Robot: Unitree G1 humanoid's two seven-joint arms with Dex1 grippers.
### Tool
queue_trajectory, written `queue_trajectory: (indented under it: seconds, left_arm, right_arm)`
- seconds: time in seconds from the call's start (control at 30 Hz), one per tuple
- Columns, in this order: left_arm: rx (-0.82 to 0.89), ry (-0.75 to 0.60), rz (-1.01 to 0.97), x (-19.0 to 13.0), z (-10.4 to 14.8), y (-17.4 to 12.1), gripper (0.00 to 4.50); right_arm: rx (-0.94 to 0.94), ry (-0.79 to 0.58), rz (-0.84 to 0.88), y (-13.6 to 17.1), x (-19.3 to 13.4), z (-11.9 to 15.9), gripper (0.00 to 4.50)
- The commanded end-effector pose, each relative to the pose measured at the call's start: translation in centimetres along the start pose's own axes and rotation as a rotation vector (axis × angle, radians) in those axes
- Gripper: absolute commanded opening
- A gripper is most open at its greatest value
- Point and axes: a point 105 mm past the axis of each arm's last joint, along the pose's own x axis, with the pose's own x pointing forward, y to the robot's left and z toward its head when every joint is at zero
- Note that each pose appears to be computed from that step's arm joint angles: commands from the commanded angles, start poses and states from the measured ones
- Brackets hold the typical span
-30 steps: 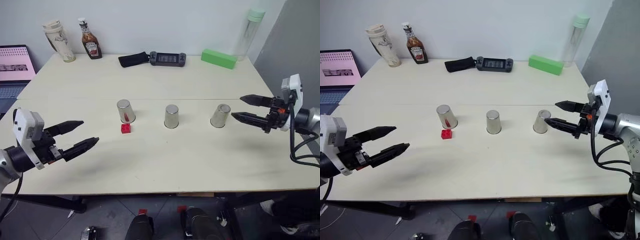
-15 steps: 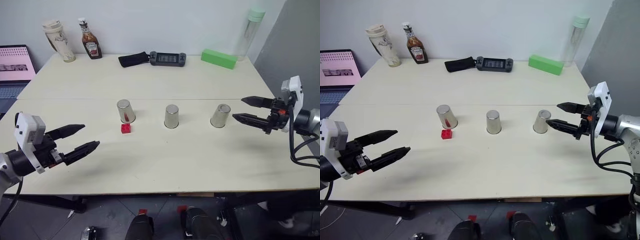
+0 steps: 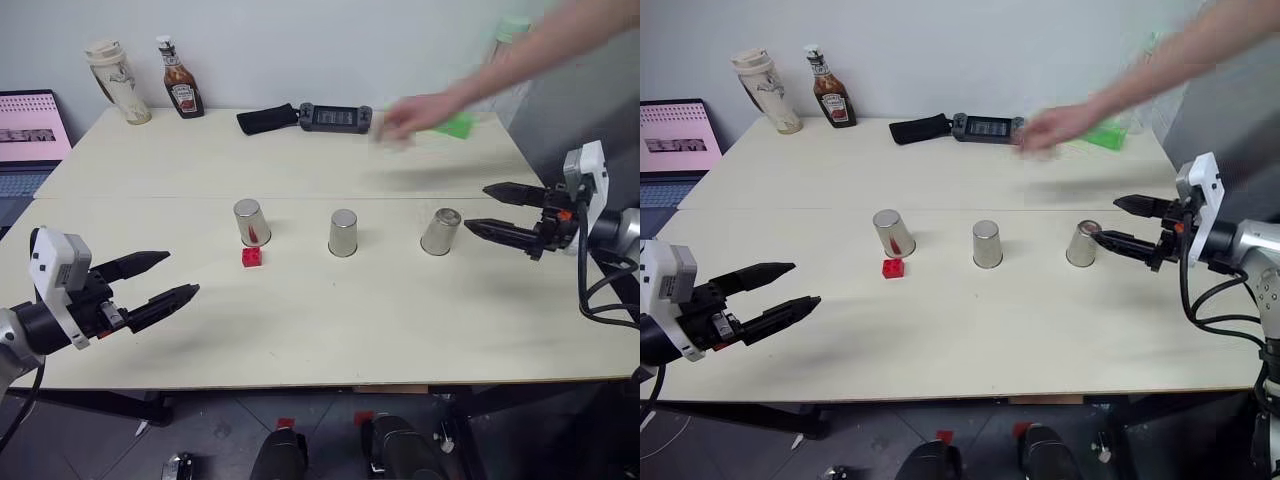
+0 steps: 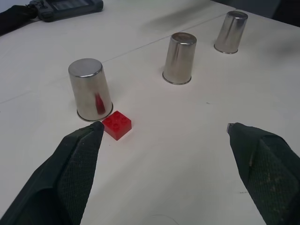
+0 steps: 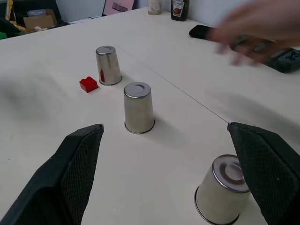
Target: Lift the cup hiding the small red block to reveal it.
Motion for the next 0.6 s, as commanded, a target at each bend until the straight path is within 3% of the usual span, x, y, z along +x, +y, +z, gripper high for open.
queue_trajectory:
  seconds: [0.03,0.6]
  left_arm:
    - [0.056,-0.019,0.011,-0.3,1.2,0.0,4.49]
    - [0.049,0.010,0.008,-0.4,0.9,0.2,4.49]
  right_arm:
    - [-0.040,-0.025,0.015,0.2,0.2,1.0,4.50]
    - [-0.058,-0.079,0.030,0.3,1.0,2.5,4.50]
